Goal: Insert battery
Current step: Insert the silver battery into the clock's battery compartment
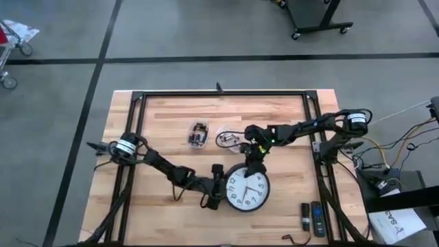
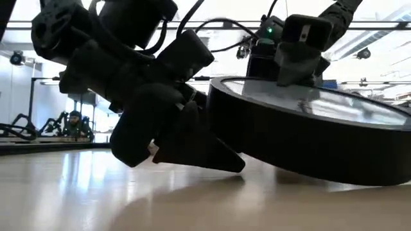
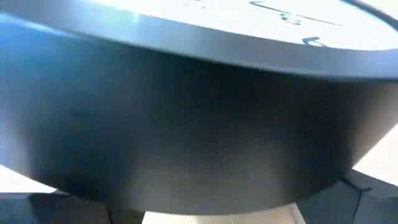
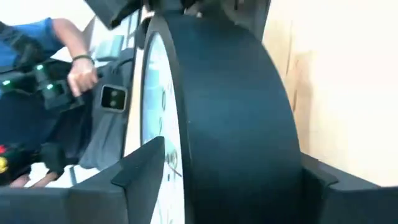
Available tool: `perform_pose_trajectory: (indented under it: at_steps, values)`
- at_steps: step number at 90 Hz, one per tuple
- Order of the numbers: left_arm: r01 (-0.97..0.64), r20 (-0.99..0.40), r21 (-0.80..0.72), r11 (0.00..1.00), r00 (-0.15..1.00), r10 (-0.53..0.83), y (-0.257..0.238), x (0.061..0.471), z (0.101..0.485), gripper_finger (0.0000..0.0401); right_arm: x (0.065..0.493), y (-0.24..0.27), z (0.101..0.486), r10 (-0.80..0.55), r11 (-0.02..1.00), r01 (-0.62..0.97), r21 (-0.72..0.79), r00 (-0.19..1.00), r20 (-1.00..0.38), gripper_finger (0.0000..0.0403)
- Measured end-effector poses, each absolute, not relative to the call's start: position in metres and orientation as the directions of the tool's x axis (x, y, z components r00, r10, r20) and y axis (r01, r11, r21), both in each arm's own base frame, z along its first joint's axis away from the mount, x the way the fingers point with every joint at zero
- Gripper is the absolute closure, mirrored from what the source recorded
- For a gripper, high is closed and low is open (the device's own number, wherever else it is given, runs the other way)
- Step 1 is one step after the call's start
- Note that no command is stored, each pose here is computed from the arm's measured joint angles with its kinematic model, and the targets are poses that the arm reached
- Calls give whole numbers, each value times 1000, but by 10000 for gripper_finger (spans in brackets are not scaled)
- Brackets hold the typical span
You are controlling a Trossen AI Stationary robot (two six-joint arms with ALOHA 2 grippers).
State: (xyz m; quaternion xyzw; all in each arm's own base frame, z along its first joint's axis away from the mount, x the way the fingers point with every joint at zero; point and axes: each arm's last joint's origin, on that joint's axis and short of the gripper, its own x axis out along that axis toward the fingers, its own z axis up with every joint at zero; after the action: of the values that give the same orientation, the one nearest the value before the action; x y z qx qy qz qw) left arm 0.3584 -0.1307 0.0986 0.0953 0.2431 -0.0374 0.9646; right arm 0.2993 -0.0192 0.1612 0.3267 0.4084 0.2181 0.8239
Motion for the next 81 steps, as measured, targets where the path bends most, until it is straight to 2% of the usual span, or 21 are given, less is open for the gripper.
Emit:
perform_pose_trajectory:
  at_steps: [38,81]
  values:
    - [126,-486,160,979,873,-33,-133,357,98,91,299,-20,164,590,707,-53,705,594,-548,62]
    - [130,-491,155,979,870,-37,-135,356,97,91,299,-22,164,539,741,-22,672,616,-575,57]
